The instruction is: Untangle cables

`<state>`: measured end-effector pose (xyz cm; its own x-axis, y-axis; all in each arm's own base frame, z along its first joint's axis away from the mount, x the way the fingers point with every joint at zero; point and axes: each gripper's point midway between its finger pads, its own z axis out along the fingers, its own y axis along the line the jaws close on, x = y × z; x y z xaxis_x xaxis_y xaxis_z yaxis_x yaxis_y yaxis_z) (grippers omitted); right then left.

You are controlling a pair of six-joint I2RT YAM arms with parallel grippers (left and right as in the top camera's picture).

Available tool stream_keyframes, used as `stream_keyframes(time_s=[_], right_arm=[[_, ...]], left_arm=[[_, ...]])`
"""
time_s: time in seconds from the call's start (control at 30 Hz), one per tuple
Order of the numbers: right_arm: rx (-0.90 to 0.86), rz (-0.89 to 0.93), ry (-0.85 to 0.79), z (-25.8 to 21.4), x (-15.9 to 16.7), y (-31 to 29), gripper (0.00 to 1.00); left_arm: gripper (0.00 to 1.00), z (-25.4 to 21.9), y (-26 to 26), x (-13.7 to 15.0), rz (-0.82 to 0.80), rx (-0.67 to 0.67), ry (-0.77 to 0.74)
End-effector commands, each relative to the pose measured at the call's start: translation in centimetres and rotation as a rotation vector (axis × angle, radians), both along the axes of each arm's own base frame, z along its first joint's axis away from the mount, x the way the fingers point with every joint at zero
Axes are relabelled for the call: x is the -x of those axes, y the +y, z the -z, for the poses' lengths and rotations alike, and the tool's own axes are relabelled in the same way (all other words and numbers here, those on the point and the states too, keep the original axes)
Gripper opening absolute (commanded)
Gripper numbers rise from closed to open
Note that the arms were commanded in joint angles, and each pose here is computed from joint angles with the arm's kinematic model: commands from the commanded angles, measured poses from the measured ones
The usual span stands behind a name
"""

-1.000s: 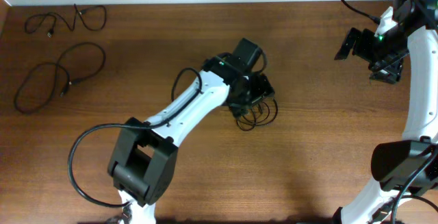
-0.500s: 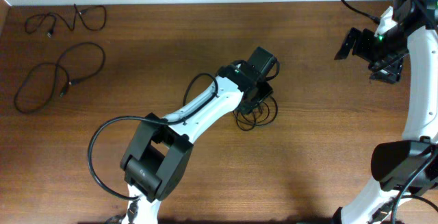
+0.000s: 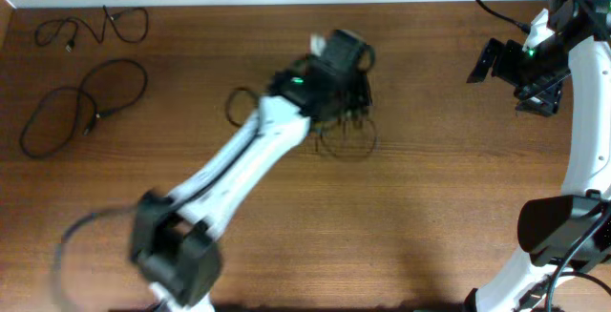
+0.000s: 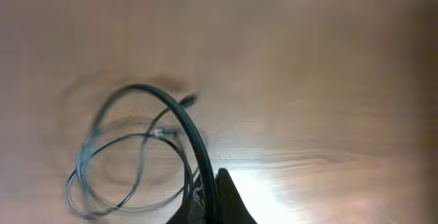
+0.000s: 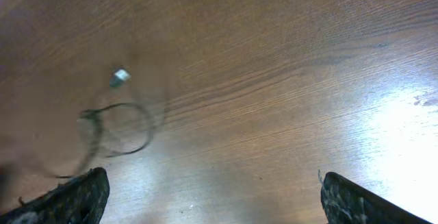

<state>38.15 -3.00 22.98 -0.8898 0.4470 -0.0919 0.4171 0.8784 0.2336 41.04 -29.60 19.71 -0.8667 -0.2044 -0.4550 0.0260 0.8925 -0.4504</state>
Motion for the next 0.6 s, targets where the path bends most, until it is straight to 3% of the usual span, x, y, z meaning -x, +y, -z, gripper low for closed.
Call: stream_keyframes(time_s=[0.0, 0.03, 0.1, 0.27, 0.33, 0.4, 0.47, 0.57], right_arm=[[0.017, -0.009, -0.018, -0.5, -0.1, -0.1, 0.98], [0.017, -0.009, -0.018, -0.5, -0.1, -0.1, 0.98], [0.017, -0.009, -0.018, -0.5, -0.1, -0.1, 0.98], [0.017, -0.009, -0.017, -0.5, -0.1, -0.1, 0.99], [0.017, -0.009, -0.018, -0.5, -0.1, -0.1, 0.98], [0.017, -0.009, -0.017, -0.5, -0.1, -0.1, 0.98], [0.017, -0.009, -0.017, -0.5, -0.1, 0.0, 0.99], [0.017, -0.009, -0.018, -0.5, -0.1, -0.1, 0.98]], left_arm=[[0.0, -12.5, 4.0, 0.1, 0.147, -0.051, -0.384], [0.0, -15.8, 6.4, 0.0, 0.126, -0.081, -0.486], [0.0, -16.6, 8.1, 0.1, 0.146, -0.148, -0.531], [0.0, -10.0, 7.3, -0.8, 0.29, -0.282, -0.404], [0.0, -12.7, 6.2, 0.1, 0.39, -0.249, -0.489], [0.0, -16.5, 4.9, 2.8, 0.542, -0.179, -0.608], [0.04, -17.4, 6.5, 3.1, 0.487, -0.235, -0.621], [0.0, -14.8, 8.4, 2.6, 0.399, -0.311, -0.503]])
